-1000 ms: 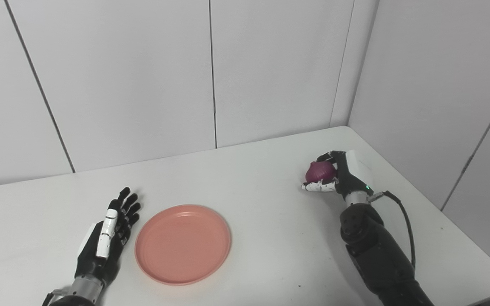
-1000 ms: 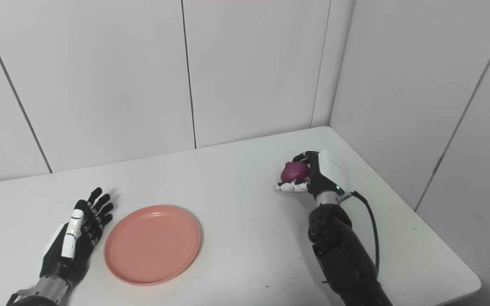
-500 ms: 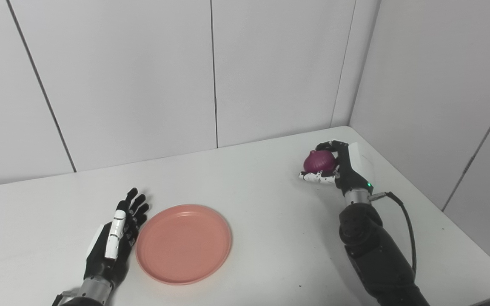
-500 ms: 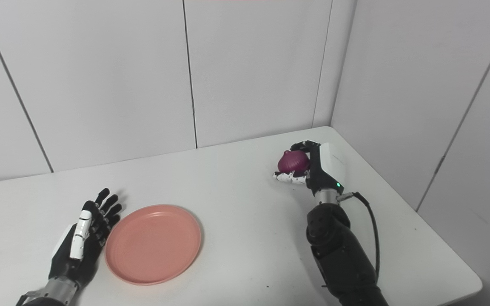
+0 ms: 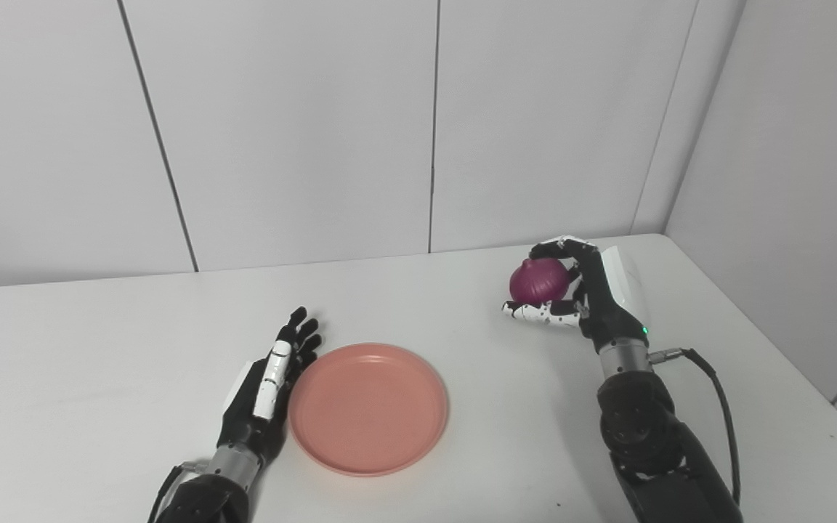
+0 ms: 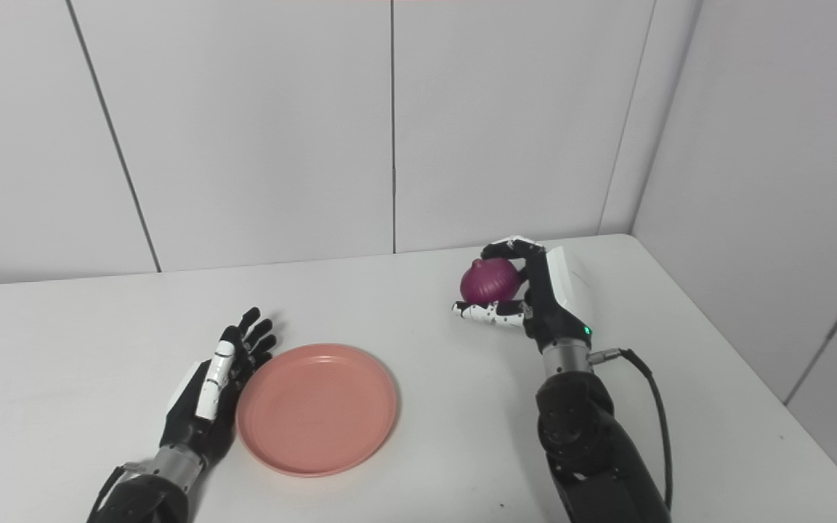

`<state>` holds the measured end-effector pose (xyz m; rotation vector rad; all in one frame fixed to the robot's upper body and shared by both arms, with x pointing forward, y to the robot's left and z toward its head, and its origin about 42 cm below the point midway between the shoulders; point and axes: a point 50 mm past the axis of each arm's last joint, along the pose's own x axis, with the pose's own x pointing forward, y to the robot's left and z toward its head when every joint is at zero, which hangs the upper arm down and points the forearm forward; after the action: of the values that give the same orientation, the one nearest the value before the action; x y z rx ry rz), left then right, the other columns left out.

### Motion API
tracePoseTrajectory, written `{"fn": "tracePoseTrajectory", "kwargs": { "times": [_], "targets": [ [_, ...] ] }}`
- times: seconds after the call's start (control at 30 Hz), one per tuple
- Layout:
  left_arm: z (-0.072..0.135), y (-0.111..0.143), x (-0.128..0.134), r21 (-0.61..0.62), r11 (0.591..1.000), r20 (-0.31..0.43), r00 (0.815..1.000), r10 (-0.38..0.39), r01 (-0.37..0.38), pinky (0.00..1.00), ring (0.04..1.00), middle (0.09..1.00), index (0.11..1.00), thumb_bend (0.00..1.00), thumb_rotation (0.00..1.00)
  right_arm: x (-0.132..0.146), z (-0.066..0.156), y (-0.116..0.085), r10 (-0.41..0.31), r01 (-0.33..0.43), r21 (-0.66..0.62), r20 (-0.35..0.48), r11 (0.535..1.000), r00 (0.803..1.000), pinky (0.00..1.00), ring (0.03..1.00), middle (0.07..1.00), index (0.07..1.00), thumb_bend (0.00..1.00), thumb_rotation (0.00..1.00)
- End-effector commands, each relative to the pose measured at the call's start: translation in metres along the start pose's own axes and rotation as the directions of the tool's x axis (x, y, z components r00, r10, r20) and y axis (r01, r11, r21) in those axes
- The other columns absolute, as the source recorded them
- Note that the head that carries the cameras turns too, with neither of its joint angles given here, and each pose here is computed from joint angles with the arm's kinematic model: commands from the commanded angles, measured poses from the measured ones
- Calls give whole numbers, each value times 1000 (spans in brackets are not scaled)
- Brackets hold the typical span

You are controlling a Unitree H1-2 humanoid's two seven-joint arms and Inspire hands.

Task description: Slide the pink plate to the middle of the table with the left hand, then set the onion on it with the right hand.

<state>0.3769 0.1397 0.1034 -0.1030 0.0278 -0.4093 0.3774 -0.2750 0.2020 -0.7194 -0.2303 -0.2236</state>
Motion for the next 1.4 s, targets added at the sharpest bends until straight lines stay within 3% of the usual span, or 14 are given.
{"fn": "tracePoseTrajectory", "kwargs": {
  "times": [0.0, 0.17, 0.43, 0.67, 0.87, 0.97, 1.07, 1.37],
  "targets": [
    [2, -5, 3, 6, 1000, -3, 1000, 4, -4, 1000, 979, 985, 988, 606, 1000, 14, 33, -7, -15, 10, 35, 146, 999, 989, 95, 414, 497, 477, 511, 0],
    [1, -8, 3, 22, 1000, -2, 1000, 15, -15, 1000, 978, 985, 992, 621, 1000, 10, 57, 17, 75, -91, 58, 239, 994, 968, 104, 412, 496, 476, 511, 0],
    [1, -12, 4, 32, 999, -3, 999, 32, -32, 1000, 982, 986, 990, 624, 1000, 4, 82, 50, 184, -218, 80, 304, 973, 935, 173, 348, 453, 531, 501, 0],
    [2, -15, 5, 23, 999, 2, 999, 47, -47, 1000, 991, 991, 990, 618, 1000, -5, 97, 77, 267, -302, 52, 347, 952, 899, 94, 408, 496, 478, 512, 0],
    [3, -15, 6, 33, 998, 10, 999, 51, -51, 997, 986, 986, 989, 617, 1000, -10, 93, 98, 316, -348, 19, 373, 937, 872, 140, 407, 500, 478, 512, 0],
    [3, -16, 6, 25, 998, 9, 999, 52, -52, 998, 989, 987, 991, 619, 1000, -12, 90, 107, 320, -339, -21, 386, 941, 865, 176, 358, 447, 522, 505, 0],
    [4, -18, 6, 20, 998, 11, 999, 53, -54, 991, 985, 985, 990, 617, 1000, -13, 87, 115, 373, -392, -22, 358, 920, 856, 193, 359, 441, 530, 504, 0],
    [6, -20, 6, 14, 999, 13, 999, 48, -48, 981, 979, 984, 989, 604, 1000, -20, 79, 121, 435, -440, -69, 343, 895, 833, 227, 365, 454, 534, 504, 0]
  ]
}}
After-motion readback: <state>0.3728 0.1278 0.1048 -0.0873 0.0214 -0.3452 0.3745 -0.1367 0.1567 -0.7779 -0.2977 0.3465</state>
